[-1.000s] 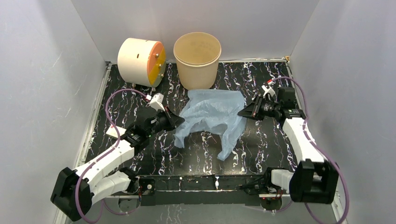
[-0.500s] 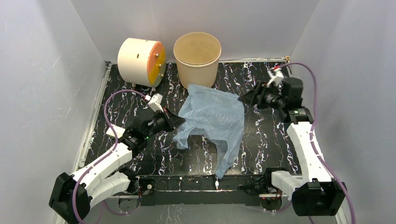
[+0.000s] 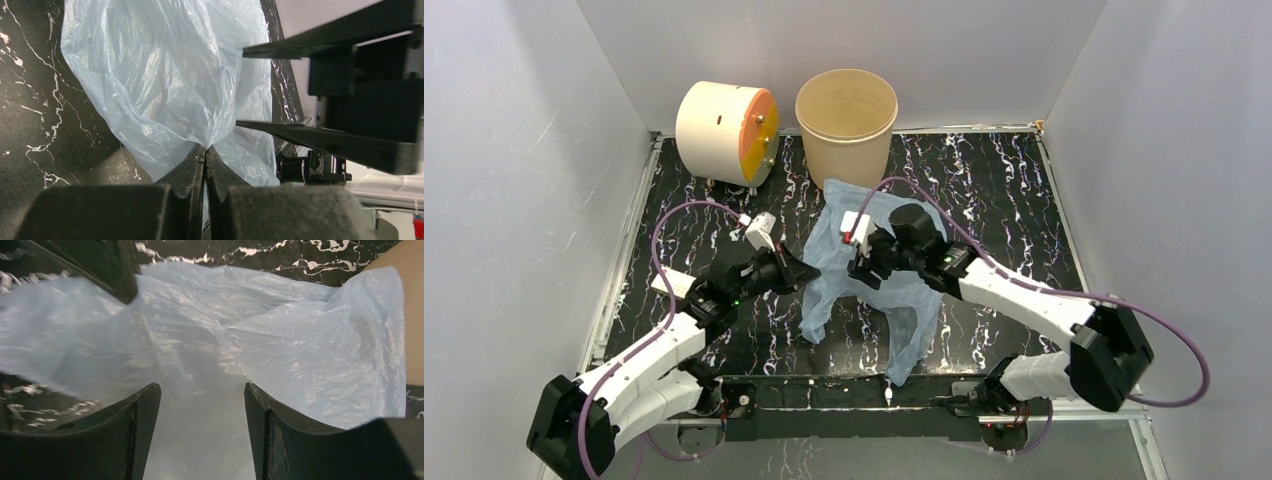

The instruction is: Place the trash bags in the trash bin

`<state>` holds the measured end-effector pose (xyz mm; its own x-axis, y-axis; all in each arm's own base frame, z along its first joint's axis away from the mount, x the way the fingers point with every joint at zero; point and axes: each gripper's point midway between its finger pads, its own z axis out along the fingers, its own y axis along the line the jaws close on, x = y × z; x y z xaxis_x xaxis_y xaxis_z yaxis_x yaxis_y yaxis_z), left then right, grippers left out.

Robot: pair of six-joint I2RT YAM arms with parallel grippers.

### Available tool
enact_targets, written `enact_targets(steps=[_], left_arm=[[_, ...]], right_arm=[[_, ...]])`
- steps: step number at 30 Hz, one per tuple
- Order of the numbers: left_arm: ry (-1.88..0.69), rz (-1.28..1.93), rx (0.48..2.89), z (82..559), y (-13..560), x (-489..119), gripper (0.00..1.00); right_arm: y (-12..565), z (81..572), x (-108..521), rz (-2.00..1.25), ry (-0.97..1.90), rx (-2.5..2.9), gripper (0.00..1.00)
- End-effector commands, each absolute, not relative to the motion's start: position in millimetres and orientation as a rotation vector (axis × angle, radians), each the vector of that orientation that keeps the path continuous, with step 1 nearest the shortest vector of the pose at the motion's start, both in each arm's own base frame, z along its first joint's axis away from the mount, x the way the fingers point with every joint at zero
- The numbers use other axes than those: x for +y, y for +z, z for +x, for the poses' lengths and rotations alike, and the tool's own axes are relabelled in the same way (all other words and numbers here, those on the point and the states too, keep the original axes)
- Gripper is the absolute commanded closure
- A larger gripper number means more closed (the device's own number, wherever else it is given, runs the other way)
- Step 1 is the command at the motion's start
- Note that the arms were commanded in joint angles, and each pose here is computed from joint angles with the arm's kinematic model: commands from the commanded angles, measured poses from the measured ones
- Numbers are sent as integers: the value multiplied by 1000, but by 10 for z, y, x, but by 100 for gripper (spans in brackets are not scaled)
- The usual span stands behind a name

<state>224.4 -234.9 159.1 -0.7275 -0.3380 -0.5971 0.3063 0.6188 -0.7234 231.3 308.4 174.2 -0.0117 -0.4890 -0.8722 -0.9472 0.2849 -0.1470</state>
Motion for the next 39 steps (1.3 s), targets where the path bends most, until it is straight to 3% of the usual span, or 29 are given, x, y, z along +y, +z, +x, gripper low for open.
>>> enact_targets(steps=[1, 3, 8, 9, 10, 12, 13, 16, 21, 28, 33, 39], left_arm=[[-1141, 44, 2115, 2131, 1603, -2346, 100], [-1131, 55, 2125, 2105, 1585, -2327, 100], [-1000, 0, 2170, 2107, 1502, -2133, 100], [-987, -9, 2156, 2121, 1536, -2107, 89], [-960, -25, 2167, 2104, 1522, -2053, 73], [-906, -52, 2169, 2112, 1540, -1961, 50], [-877, -62, 2163, 2125, 1568, -1913, 42], [-855, -26, 2142, 2097, 1676, -1866, 33], [-826, 35, 2161, 2033, 1675, -1829, 27], [-707, -119, 2114, 2351, 1763, -1719, 19], [-627, -158, 2210, 2725, 1676, -1812, 18], [-730, -241, 2216, 3115, 1560, -2023, 17]], right_arm=[[1803, 2626, 3227, -1546, 399, 1391, 29], [1735, 2739, 3315, -1569, 378, 1390, 37], [2043, 2955, 3511, -1335, 443, 1450, 99], [2056, 2967, 3497, -1312, 441, 1464, 100], [2074, 2988, 3474, -1281, 433, 1482, 100], [2087, 3067, 3374, -1189, 393, 1553, 100], [2091, 3126, 3287, -1139, 352, 1594, 100], [2054, 3258, 2971, -967, 258, 1735, 100], [2104, 3283, 2318, -631, 76, 1900, 100], [1975, 2085, 2825, -1213, 694, 1538, 100], [1791, 2066, 2742, -1148, 706, 1734, 100], [1788, 2518, 2137, -404, 436, 2046, 40]])
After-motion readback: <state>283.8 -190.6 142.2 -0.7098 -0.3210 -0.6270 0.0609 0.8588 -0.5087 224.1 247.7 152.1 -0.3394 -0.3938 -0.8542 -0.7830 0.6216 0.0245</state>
